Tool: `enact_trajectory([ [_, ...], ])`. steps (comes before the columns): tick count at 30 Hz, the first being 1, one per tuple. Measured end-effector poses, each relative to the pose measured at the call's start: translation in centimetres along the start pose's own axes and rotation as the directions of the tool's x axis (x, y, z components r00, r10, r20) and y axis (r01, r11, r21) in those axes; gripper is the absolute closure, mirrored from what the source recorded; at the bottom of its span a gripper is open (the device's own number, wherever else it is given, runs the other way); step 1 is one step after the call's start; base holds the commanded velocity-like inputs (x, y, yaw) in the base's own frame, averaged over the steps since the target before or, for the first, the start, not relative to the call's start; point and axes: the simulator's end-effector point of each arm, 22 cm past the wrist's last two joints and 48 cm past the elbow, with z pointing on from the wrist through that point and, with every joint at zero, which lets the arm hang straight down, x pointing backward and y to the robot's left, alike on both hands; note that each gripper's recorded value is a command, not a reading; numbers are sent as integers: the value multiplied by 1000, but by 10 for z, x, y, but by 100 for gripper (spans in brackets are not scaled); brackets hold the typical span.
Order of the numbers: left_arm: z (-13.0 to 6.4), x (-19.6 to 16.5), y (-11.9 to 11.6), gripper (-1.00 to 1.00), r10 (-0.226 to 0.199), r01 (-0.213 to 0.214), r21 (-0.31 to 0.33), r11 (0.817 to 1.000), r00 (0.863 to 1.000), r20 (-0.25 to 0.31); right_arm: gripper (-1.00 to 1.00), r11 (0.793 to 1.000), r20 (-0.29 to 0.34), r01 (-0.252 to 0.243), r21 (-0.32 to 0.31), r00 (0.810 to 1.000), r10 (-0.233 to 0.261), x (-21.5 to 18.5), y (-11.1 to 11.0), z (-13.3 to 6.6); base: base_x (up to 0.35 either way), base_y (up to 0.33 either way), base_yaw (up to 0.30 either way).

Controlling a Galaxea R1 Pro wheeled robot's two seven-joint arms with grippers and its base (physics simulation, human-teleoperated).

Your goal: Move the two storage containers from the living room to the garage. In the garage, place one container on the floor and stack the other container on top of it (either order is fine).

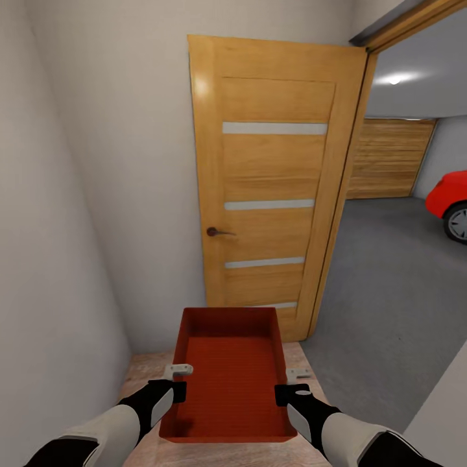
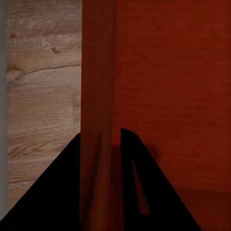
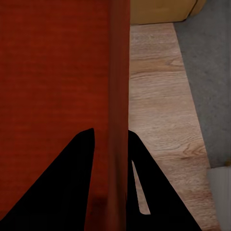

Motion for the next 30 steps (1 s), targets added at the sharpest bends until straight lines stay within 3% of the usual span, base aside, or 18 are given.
enact_trajectory([
  [14,0,0,0,100,1,-1,-1,1000,1000,-1,100,1000,-1,-1,0,1000,1,0,0,0,0,0,-233],
  [30,0,0,0,100,0,0,-1,1000,1000,0,100,1000,0,-1,-1,1000,1,0,0,0,0,0,-14],
])
